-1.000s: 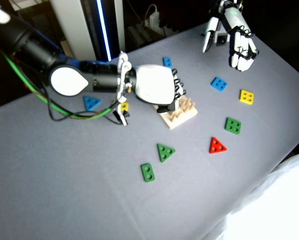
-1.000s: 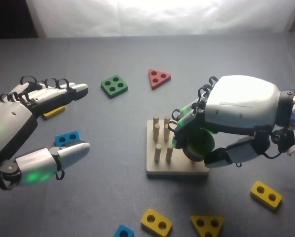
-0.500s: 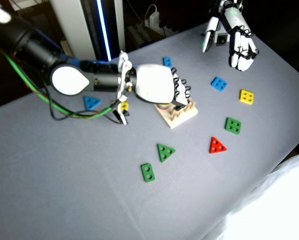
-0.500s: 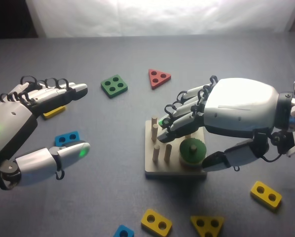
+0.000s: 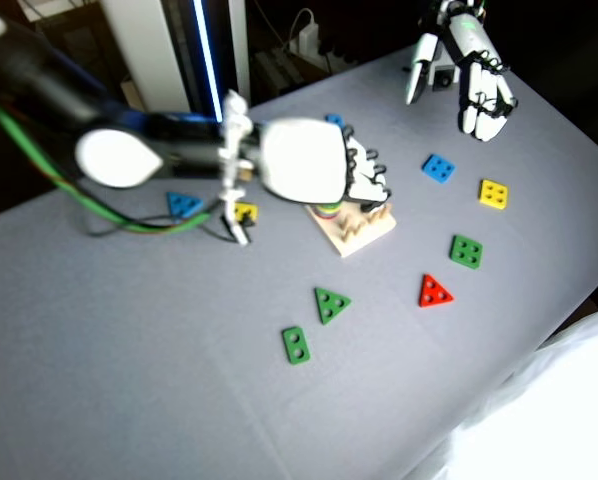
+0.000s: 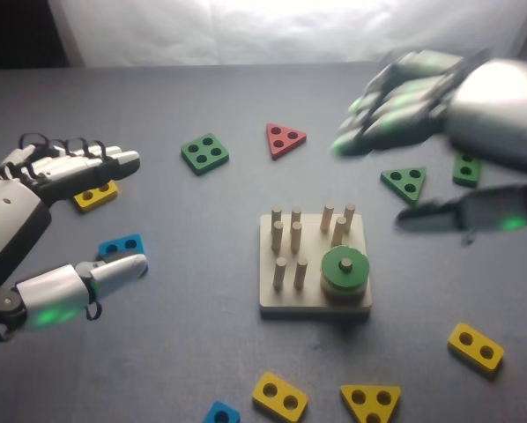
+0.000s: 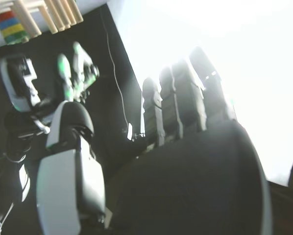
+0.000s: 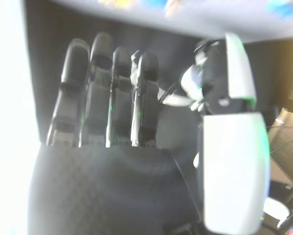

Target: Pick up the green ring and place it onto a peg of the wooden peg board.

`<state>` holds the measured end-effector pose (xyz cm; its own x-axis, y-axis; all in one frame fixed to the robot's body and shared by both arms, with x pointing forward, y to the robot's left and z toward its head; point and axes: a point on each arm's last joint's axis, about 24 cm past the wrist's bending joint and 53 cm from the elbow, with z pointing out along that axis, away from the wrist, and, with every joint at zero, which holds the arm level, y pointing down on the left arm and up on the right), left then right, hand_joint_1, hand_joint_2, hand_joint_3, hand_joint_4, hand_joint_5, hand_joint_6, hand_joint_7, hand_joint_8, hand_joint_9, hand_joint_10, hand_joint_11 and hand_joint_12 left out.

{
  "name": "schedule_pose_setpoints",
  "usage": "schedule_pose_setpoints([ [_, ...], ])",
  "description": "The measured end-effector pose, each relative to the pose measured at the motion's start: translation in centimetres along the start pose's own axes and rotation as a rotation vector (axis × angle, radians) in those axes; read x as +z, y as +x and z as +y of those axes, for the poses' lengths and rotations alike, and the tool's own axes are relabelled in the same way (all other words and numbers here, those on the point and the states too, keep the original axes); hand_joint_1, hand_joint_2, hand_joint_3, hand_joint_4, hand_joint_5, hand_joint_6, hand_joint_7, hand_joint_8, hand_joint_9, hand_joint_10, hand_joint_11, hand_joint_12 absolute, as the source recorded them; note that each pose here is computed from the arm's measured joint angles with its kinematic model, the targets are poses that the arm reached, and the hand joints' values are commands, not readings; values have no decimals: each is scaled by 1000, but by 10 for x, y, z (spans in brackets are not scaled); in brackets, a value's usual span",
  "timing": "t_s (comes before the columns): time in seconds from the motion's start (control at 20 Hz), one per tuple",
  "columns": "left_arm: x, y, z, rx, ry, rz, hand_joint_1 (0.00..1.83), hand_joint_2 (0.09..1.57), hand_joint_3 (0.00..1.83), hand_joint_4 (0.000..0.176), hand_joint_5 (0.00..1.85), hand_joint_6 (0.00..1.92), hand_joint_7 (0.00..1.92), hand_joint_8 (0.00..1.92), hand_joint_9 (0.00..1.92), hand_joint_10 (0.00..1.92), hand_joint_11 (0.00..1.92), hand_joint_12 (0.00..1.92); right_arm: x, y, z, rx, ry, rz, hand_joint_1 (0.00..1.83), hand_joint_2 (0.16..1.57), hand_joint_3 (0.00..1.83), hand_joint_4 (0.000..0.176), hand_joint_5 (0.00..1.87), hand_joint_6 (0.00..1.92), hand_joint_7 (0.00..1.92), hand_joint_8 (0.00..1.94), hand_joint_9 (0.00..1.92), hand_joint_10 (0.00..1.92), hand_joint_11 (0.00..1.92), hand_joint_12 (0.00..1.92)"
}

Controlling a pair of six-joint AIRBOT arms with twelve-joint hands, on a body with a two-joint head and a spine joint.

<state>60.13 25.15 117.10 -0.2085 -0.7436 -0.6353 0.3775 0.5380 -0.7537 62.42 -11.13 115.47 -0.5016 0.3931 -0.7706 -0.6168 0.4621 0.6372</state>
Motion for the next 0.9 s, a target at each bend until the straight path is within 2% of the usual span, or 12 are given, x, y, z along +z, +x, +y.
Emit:
schedule_pose_setpoints([
  [0.05,-1,0,-5,4,19,3,827,1115,2,0,466,1,413,2,360,6,0,900,-8,-5,-1,2,5,-23,895,1053,1,0,640,0,560,1,501,26,96,836],
  [0.1,-2,0,-9,1,28,0,755,1130,5,40,446,0,399,0,332,3,0,796,-14,-7,-1,15,8,-38,915,1050,0,0,636,0,573,5,518,28,125,831],
  [0.2,-4,-5,-19,-6,66,-25,810,1157,3,2,424,0,387,1,349,6,0,793,-33,-14,0,58,11,-104,889,1072,0,6,636,0,577,1,537,15,166,846],
  [0.25,-5,-9,-22,-4,76,-35,759,1160,4,7,375,0,346,0,310,1,0,816,-41,-23,3,63,4,-148,892,1077,0,14,639,0,581,1,555,14,207,811],
  [0.35,-6,-19,-30,2,105,-70,781,1095,0,61,288,4,339,6,340,19,0,1014,-64,-50,9,74,-21,-271,799,1149,0,3,612,0,626,2,678,22,321,788],
  [0.45,-7,-26,-35,-2,130,-99,746,1110,0,50,216,1,297,1,318,6,0,1059,-84,-70,10,89,-36,-380,908,1119,1,0,674,3,698,5,781,27,493,703],
  [0.5,-8,-27,-40,-5,149,-102,567,1165,9,0,51,0,235,1,322,9,0,1178,-97,-79,10,91,-39,-445,867,1165,8,0,581,0,739,0,861,5,590,520],
  [0.6,-8,-28,-44,-17,168,-108,485,1203,21,3,9,0,199,3,317,5,0,1192,-107,-84,15,75,-48,-501,894,1205,0,0,575,0,747,0,859,1,579,576],
  [0.65,-7,-31,-47,-24,179,-119,254,1380,20,66,24,3,75,0,198,0,0,736,-112,-90,23,67,-74,-543,943,1311,16,0,445,0,718,0,814,0,563,591],
  [0.8,-5,-34,-58,-18,222,-114,173,1434,0,87,421,116,119,22,183,14,0,271,-119,-98,32,51,-111,-587,498,1475,38,1,273,14,473,8,587,0,394,393],
  [0.85,-3,-39,-62,-18,238,-127,446,1391,0,144,262,32,64,8,6,0,0,10,-116,-98,35,53,-115,-590,148,1493,5,85,251,4,71,5,63,0,24,57],
  [0.9,0,-43,-66,-17,248,-141,446,1391,0,144,262,32,64,8,6,0,0,10,-111,-101,42,42,-133,-602,148,1493,5,85,251,4,71,5,63,0,24,57],
])
